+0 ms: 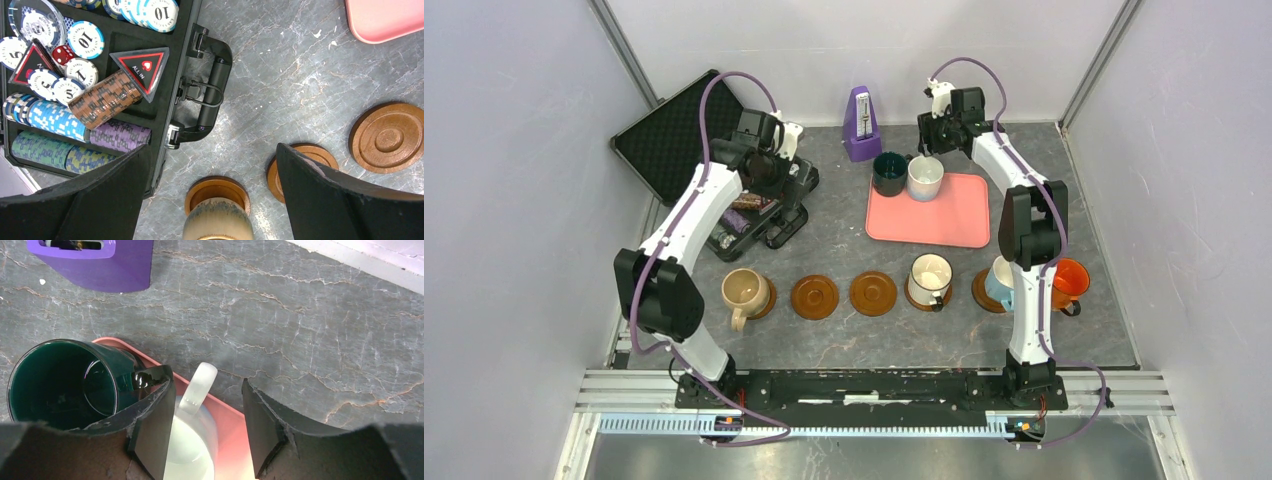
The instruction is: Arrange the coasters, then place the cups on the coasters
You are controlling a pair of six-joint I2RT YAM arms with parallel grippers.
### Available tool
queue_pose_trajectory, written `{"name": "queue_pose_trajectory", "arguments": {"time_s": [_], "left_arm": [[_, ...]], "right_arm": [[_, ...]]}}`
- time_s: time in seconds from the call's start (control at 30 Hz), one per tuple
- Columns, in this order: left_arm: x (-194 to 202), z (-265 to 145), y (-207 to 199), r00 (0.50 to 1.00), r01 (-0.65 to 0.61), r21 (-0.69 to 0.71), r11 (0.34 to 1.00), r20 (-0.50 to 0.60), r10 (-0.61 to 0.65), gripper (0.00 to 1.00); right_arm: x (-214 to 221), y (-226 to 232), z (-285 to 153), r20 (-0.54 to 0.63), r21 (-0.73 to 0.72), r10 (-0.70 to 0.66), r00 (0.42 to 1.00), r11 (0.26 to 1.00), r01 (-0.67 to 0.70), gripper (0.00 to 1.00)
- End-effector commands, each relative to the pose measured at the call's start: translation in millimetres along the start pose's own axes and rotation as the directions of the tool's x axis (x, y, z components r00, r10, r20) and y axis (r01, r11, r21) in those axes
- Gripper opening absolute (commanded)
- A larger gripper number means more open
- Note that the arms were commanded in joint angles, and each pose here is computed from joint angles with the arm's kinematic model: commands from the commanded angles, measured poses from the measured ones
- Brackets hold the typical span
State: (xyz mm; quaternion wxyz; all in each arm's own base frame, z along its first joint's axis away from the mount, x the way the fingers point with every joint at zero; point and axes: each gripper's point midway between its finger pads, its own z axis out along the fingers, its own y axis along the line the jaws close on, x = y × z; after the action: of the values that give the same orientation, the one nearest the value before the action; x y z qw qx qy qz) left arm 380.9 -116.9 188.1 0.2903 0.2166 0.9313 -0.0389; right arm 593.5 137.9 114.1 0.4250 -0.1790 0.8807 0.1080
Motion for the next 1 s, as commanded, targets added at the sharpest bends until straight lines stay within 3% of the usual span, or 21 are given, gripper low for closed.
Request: {"name": "queue_pose_trajectory", "arguments": {"time_s": [0.0,0.23,0.47,0.63,0.8,0.97], "left_arm": [[-18.5,-6.1,3.2,0.999,-0.009,0.007,1.000,0.054,0.008,1.00],[-18.8,-5.7,3.5,0.999,-0.003,0.013,1.000,0.054,0.002,1.00],[-17.7,-7.9,5.2,0.998,0.001,0.013,1.000,0.058,-0.002,1.00],[-16.7,-9.7,5.6,0.998,0.005,0.014,1.000,0.060,-0.006,1.00],[-15.7,-10.3,5.8,0.998,0.008,0.014,1.000,0.060,-0.009,1.00],[-15.3,-10.5,5.7,0.998,0.007,0.017,1.000,0.060,-0.008,1.00]], "right_arm": [[0.7,-0.5,1.2,-0.014,0.010,-0.002,1.000,1.000,0.003,0.58],[14.9,-1.2,4.1,-0.058,0.011,-0.011,0.998,1.000,0.012,0.55],[16.6,-1.8,-1.6,-0.074,0.010,-0.027,0.997,1.000,0.028,0.41],[21.8,0.6,-8.8,-0.096,-0.006,-0.038,0.995,0.999,0.038,0.39],[33.4,9.3,-10.1,-0.130,-0.049,-0.026,0.991,0.999,0.020,0.40],[43.2,24.0,-13.2,-0.156,-0.141,-0.060,0.986,0.989,0.038,0.33]]}}
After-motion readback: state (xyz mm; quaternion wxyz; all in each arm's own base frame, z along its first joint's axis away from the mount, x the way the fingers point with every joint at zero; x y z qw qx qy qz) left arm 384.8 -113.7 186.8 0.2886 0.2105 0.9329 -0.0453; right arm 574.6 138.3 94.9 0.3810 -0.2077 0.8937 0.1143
